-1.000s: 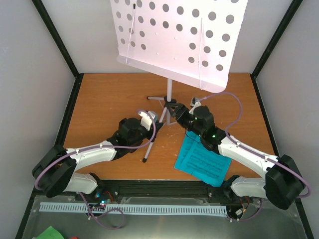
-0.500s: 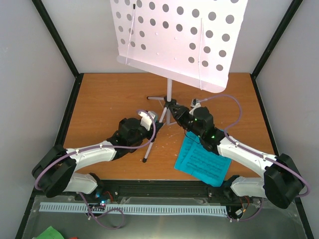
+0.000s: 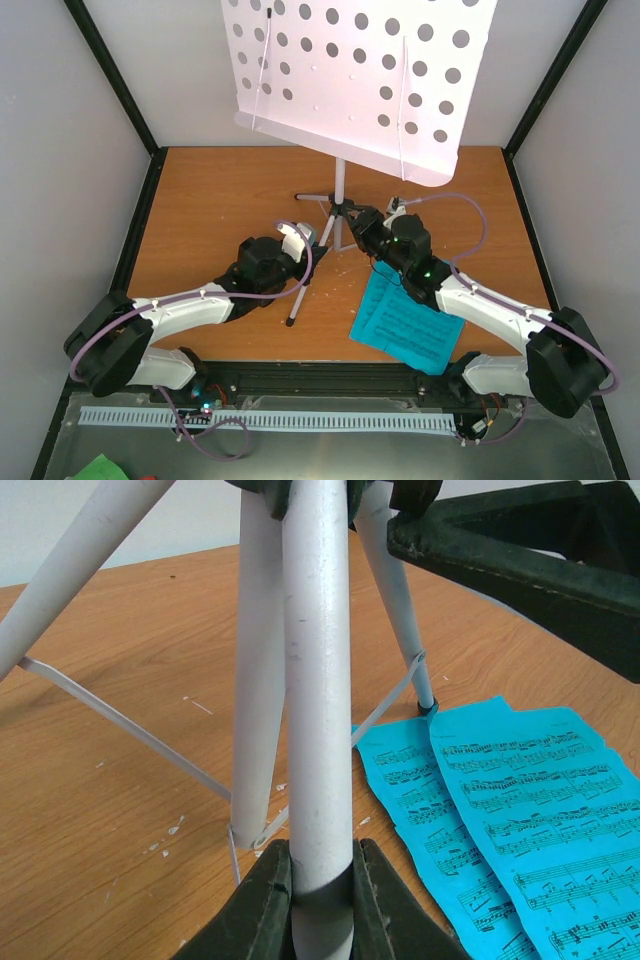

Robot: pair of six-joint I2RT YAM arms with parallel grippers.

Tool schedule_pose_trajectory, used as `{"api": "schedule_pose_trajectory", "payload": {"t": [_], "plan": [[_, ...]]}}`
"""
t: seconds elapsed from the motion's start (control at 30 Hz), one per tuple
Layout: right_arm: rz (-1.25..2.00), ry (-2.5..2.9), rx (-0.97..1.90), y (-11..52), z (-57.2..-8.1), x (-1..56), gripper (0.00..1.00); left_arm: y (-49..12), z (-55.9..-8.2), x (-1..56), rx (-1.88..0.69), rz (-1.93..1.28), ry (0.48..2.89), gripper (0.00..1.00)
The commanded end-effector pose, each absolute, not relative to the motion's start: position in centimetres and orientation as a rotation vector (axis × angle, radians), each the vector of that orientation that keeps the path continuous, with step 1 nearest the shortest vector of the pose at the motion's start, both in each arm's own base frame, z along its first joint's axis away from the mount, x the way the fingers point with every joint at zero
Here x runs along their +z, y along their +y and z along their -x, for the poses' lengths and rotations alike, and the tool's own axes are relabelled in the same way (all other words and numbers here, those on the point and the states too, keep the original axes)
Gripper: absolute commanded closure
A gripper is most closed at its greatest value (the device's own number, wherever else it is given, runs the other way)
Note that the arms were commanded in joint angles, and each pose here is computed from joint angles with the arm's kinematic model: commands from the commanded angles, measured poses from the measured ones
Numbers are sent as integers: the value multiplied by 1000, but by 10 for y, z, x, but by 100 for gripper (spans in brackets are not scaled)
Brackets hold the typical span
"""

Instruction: Pack up the instrument practice props

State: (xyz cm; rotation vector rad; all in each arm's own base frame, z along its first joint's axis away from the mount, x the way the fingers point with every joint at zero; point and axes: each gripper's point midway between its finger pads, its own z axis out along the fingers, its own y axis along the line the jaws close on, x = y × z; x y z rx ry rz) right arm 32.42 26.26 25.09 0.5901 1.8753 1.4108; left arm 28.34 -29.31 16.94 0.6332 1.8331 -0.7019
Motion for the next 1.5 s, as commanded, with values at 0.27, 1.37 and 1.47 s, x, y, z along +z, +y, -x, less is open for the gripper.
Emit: {"api": "schedule_pose_trajectory", "payload": {"t": [0.27,1.37,1.47], "plan": [[-650,1818,1437,252,-326,253,71,-301,-274,177,-723,-703,1789,97],[411,1730,742,271,-310,264,97,-300,-274,178,-719,-700,1786,97],[657,1746,554,278,-305,247,97,-300,-274,178,-719,-701,1786,97]]}}
